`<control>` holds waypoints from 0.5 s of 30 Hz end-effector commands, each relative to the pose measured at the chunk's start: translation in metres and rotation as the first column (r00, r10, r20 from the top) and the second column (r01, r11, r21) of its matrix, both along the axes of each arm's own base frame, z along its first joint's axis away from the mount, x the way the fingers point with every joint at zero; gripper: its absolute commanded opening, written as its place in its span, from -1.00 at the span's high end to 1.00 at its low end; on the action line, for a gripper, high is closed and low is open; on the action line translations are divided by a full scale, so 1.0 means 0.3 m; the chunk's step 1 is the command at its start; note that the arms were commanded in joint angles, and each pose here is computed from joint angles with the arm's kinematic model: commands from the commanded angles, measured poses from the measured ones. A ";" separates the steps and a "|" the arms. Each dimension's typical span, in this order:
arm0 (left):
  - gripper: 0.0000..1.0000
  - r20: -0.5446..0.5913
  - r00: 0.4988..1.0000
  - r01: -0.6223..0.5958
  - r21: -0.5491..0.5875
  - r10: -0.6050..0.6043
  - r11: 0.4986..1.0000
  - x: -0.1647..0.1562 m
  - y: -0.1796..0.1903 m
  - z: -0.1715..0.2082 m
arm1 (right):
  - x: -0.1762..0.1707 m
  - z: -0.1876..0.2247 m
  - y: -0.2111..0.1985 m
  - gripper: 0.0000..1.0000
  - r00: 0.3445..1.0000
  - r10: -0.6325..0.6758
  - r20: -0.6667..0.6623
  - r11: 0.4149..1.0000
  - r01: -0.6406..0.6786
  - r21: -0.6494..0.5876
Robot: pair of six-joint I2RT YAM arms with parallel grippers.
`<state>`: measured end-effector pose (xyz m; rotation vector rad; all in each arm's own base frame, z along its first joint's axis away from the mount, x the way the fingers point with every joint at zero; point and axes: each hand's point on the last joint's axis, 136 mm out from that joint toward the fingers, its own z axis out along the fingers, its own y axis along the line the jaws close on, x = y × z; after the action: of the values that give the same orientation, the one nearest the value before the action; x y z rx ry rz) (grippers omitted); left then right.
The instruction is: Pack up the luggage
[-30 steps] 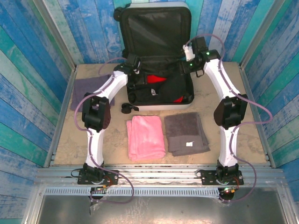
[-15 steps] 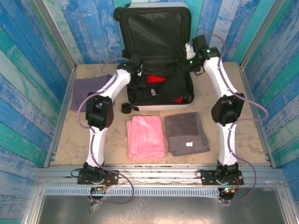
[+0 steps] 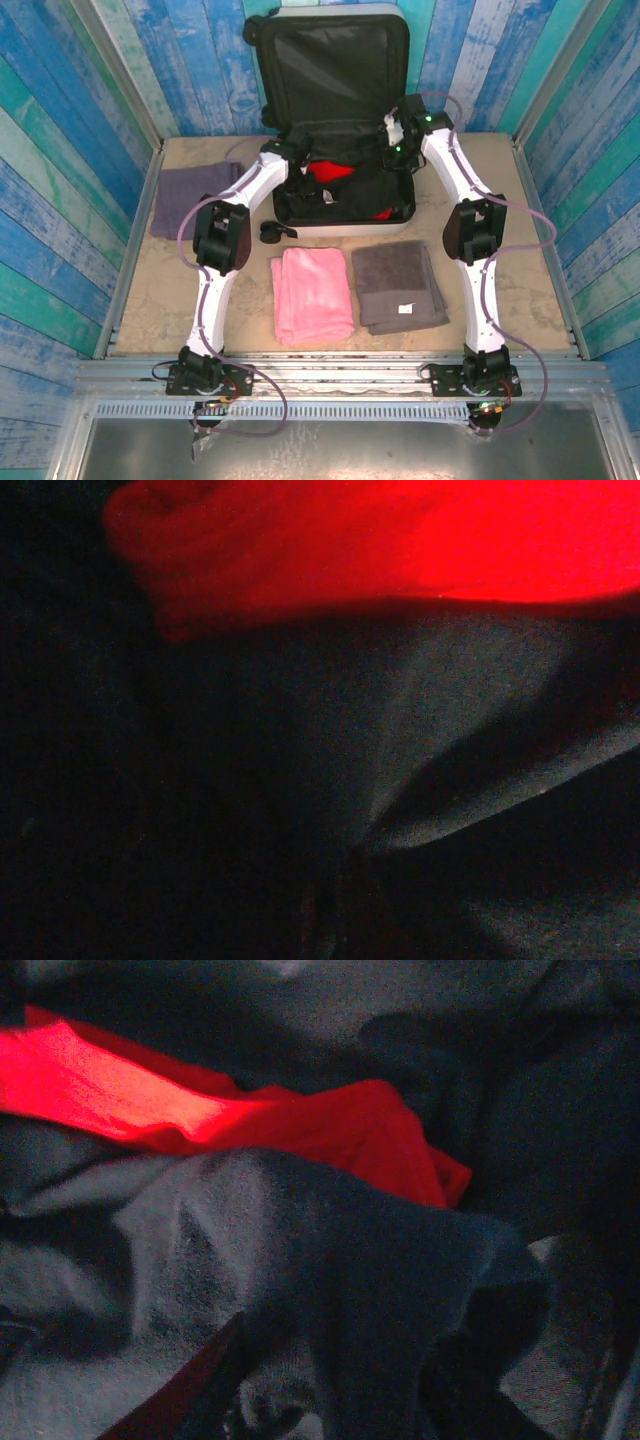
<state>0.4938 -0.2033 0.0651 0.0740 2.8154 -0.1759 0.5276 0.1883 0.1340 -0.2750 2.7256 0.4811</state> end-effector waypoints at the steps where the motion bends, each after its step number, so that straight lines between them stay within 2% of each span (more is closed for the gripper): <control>1: 1.00 -0.060 0.998 -0.001 0.009 0.002 1.000 -0.038 0.007 -0.060 | -0.009 0.046 0.050 0.55 0.997 0.074 0.032 0.996 -0.076 0.050; 3: 1.00 -0.024 1.000 -0.010 -0.008 0.009 1.000 -0.023 0.006 -0.015 | -0.010 0.080 0.065 0.72 0.991 0.108 0.074 0.993 -0.112 0.047; 9: 1.00 0.125 0.992 -0.016 -0.049 0.022 0.999 0.018 0.007 0.157 | -0.011 0.203 0.038 0.96 0.962 0.169 0.214 0.986 -0.165 -0.037; 15: 1.00 0.281 0.959 -0.006 -0.088 0.030 0.996 0.032 0.016 0.322 | -0.008 0.283 0.011 0.99 0.916 0.199 0.347 0.980 -0.176 -0.097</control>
<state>0.4961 -0.2013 0.0746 0.0564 2.7280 -0.2039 0.5147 0.1966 0.1781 -0.5385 2.5385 0.4329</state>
